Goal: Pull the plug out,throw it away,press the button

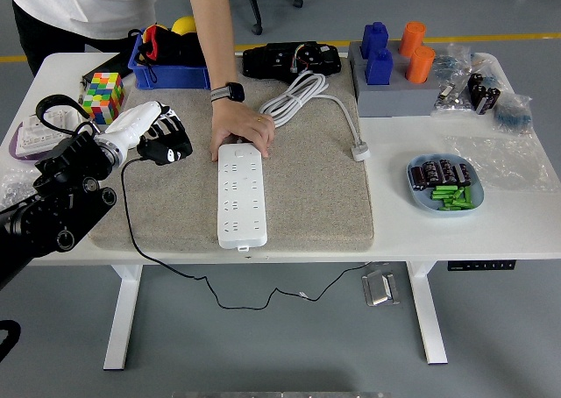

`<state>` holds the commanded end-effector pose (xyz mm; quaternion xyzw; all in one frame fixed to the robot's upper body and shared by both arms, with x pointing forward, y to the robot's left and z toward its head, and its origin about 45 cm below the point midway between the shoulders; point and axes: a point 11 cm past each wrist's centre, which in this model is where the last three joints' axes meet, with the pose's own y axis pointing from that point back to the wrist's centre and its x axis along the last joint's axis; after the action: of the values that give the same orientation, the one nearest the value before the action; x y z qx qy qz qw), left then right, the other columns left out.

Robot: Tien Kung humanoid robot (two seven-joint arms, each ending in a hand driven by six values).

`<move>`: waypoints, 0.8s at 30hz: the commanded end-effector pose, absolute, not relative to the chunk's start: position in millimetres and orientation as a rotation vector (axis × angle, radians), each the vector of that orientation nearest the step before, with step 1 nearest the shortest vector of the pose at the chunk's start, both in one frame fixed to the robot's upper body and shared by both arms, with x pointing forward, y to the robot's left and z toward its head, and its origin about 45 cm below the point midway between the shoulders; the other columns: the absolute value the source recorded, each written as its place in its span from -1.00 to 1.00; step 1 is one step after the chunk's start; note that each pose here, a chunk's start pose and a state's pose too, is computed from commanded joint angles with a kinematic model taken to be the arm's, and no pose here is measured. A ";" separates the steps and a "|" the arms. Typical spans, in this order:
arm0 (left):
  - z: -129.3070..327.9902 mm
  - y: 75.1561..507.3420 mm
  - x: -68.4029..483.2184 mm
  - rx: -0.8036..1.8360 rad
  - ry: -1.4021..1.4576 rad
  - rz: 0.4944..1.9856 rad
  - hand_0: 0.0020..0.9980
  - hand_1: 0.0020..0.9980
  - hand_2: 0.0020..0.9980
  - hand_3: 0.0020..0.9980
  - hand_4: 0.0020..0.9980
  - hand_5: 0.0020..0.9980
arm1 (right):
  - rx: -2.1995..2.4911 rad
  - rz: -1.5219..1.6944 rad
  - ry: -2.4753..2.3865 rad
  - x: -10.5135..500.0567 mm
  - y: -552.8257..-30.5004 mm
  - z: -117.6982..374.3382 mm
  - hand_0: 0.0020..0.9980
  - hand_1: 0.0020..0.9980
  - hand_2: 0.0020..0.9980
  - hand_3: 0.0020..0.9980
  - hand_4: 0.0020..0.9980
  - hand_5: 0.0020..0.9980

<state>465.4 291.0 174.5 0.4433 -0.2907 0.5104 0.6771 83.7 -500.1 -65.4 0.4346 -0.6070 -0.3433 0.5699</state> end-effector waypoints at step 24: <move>192.2 278.6 466.7 0.899 -0.701 1.143 0.73 0.79 0.82 0.86 0.93 -0.91 | 1.018 -0.798 -1.420 84.3 -502.6 -64.1 0.54 0.46 0.45 0.43 0.77 0.32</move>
<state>466.7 278.6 192.2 0.4023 -0.3138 0.5116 0.6914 84.3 -502.6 -64.1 0.4341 -0.6058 -0.3406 0.5732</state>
